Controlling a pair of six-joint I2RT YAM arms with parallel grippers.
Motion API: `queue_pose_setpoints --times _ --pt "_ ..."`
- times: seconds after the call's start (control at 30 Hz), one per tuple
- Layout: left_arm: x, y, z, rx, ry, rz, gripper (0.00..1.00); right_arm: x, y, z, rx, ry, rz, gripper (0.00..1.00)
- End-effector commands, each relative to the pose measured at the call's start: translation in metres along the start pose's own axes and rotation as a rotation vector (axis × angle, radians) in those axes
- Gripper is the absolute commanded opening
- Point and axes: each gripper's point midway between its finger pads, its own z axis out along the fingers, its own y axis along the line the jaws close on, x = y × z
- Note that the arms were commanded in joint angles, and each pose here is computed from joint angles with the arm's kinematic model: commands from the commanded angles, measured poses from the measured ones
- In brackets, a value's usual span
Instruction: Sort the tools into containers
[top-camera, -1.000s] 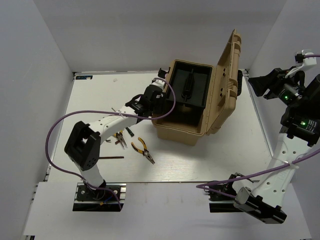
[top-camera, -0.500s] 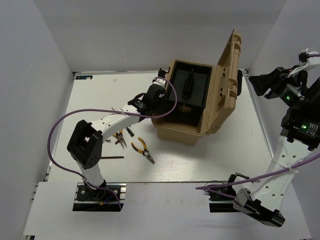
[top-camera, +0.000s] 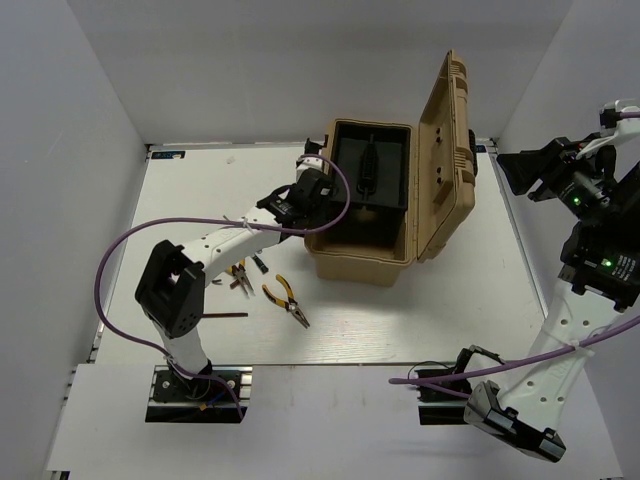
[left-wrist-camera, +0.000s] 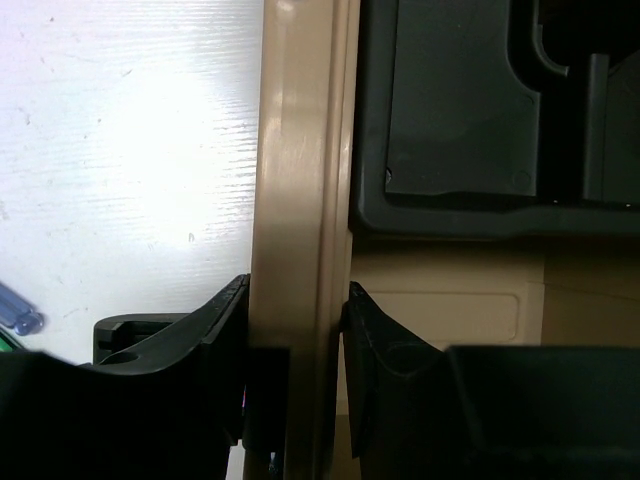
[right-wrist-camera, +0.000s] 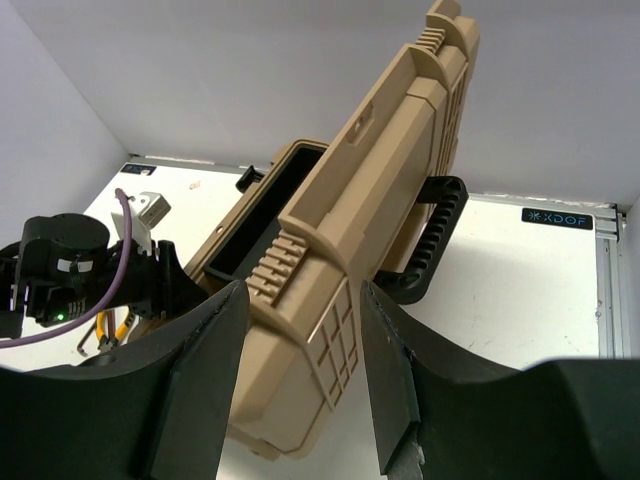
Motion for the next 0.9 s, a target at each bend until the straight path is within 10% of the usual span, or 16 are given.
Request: queue_pose_setpoints --times 0.0,0.87 --pt "0.010 0.042 0.014 -0.204 0.009 -0.139 0.00 -0.008 0.005 -0.004 -0.001 -0.025 -0.025 0.54" --pt "0.037 0.041 0.028 -0.273 0.066 -0.311 0.00 0.000 0.002 -0.005 0.014 -0.020 -0.024 0.56"
